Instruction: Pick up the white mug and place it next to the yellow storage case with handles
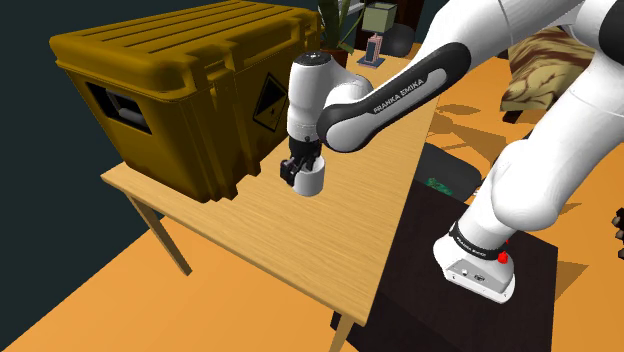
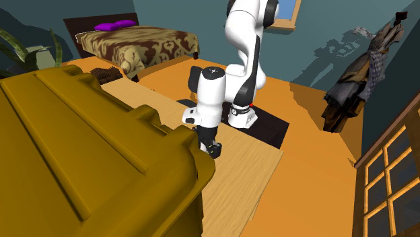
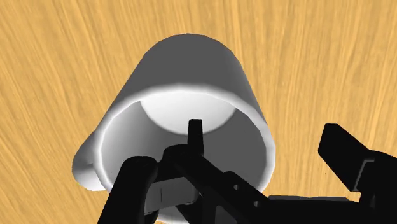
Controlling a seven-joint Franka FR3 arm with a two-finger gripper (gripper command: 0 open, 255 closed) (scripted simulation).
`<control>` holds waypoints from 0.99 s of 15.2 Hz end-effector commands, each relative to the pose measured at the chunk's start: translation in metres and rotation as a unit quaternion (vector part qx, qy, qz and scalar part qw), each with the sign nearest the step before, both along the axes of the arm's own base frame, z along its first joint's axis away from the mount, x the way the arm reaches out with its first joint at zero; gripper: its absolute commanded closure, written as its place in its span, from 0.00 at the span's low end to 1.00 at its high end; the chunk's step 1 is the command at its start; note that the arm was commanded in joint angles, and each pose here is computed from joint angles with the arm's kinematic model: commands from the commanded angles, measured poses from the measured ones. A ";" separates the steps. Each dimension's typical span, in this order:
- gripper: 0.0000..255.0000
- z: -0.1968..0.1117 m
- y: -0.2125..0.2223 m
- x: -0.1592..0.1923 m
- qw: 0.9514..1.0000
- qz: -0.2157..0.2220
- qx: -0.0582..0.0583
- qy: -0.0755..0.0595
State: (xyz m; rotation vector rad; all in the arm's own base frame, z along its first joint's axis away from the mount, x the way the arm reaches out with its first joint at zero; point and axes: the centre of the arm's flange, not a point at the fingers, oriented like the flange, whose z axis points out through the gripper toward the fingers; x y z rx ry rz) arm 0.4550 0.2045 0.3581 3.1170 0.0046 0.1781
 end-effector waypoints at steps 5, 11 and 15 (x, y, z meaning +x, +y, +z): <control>0.00 0.026 0.001 -0.003 1.000 0.000 0.000 0.000; 0.00 0.050 0.001 -0.006 1.000 0.000 0.000 0.000; 0.00 0.050 0.001 -0.006 1.000 0.000 0.000 0.000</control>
